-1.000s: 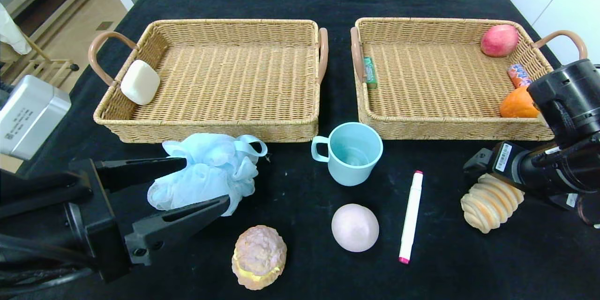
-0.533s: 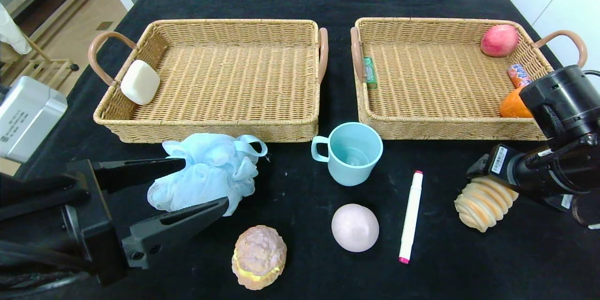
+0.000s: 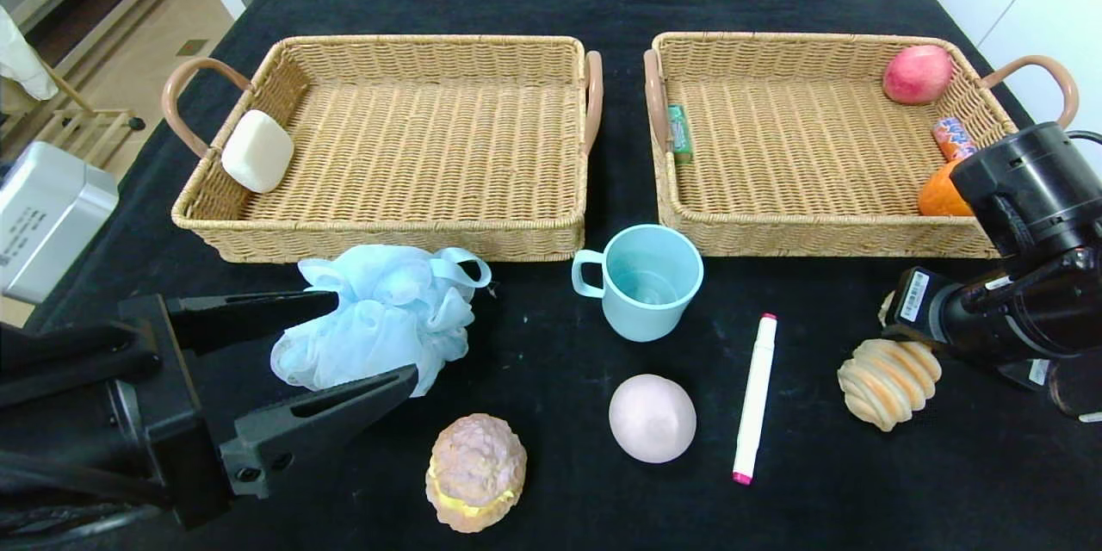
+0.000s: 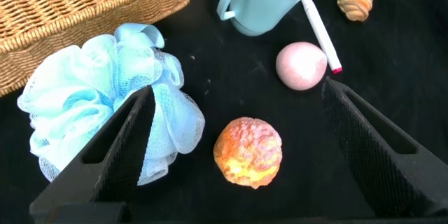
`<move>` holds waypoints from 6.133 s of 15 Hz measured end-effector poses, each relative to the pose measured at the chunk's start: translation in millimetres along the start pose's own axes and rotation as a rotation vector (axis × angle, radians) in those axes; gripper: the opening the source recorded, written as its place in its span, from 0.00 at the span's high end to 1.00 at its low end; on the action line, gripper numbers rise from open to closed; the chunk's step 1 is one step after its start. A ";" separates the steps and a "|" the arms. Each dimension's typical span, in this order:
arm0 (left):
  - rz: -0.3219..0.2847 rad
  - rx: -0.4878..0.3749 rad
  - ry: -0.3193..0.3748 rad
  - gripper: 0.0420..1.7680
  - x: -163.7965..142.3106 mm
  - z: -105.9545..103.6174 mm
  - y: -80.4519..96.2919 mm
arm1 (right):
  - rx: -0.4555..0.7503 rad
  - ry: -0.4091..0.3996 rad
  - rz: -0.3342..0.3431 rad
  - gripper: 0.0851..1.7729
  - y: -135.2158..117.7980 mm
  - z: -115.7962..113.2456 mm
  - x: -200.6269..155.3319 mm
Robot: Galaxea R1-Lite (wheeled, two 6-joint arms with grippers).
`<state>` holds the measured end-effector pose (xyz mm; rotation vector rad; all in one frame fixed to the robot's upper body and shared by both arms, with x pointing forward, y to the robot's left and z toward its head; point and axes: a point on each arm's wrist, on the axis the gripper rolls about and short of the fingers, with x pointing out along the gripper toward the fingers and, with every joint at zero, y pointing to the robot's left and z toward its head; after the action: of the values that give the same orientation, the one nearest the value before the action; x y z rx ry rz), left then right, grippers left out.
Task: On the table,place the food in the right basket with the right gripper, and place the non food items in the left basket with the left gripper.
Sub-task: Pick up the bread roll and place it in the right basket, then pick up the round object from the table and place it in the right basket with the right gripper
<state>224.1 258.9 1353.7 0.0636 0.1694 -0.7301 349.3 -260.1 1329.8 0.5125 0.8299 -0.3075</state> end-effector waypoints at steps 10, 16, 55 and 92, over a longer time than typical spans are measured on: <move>-0.002 0.003 0.001 0.03 0.0 -0.6 -0.1 | 0.038 -0.007 -0.033 0.81 -10.4 8.6 4.7; -0.003 0.012 0.004 0.03 -0.2 -1.6 -0.2 | -0.046 0.033 -0.021 0.82 -6.3 -6.1 -30.6; -0.039 0.045 -0.035 0.03 -10.0 2.4 -8.6 | -0.205 -0.446 0.231 0.46 88.1 109.5 -30.4; -0.034 0.072 -0.042 0.03 -11.2 3.9 -8.6 | -0.788 -0.240 0.417 0.04 99.6 -166.9 -62.9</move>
<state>210.7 259.4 1359.5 0.1144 0.1045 -0.7706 250.4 -82.0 1314.7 -0.1000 0.5314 0.3383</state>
